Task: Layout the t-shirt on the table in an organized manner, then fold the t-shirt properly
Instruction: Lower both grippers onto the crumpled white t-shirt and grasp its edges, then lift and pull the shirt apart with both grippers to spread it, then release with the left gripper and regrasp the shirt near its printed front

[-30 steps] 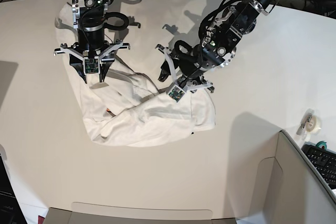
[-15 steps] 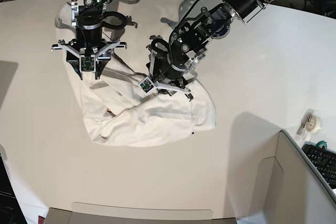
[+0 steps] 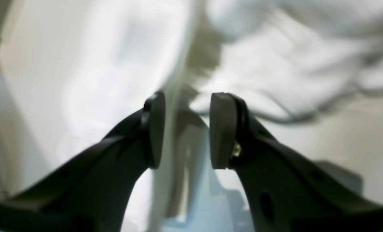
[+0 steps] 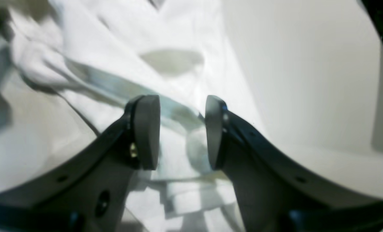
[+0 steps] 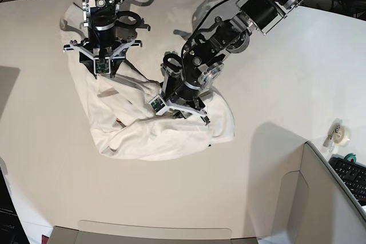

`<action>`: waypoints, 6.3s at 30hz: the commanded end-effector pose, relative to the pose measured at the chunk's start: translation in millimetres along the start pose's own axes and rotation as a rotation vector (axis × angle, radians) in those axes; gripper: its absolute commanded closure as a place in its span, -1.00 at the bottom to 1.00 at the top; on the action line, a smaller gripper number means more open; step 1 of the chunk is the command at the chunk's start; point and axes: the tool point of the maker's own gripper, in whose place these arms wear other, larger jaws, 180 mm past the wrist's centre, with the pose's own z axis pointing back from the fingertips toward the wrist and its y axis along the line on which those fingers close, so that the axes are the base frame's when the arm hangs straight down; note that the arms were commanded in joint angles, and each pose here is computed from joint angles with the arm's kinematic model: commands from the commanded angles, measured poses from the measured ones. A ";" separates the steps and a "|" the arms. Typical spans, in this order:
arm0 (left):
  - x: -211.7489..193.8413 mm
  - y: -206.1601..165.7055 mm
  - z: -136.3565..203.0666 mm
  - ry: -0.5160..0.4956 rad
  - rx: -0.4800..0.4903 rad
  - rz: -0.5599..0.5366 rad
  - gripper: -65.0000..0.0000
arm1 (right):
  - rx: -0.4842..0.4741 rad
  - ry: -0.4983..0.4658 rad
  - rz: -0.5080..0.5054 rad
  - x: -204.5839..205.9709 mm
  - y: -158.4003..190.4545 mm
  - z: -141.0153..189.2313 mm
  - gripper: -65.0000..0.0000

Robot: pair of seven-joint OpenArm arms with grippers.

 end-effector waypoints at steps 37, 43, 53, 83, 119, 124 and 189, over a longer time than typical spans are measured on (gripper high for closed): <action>6.9 177.7 -0.1 -0.042 0.335 0.191 1.00 | 0.079 0.244 0.267 -115.3 -26.1 51.8 1.00; 14.1 199.3 -2.8 -0.037 0.364 0.185 1.00 | 0.083 0.223 0.342 -108.5 -42.4 62.5 1.00; 8.8 215.6 -10.2 0.002 0.380 0.181 0.22 | 0.058 0.138 0.447 -76.1 -69.6 62.9 1.00; 0.0 190.2 30.1 -0.004 0.374 0.287 0.19 | -0.448 0.002 0.488 41.7 -173.1 31.1 0.74; 3.0 -79.1 124.5 0.058 -0.237 0.172 0.59 | -0.508 0.331 0.661 37.7 -232.2 -44.0 0.75; 27.4 -67.1 114.4 0.059 -0.218 0.168 1.00 | -0.513 0.367 0.703 24.8 -242.9 -37.6 0.87; -36.4 22.9 42.4 0.272 -0.189 0.578 0.95 | -0.240 0.426 0.877 -34.8 -146.6 -62.2 0.56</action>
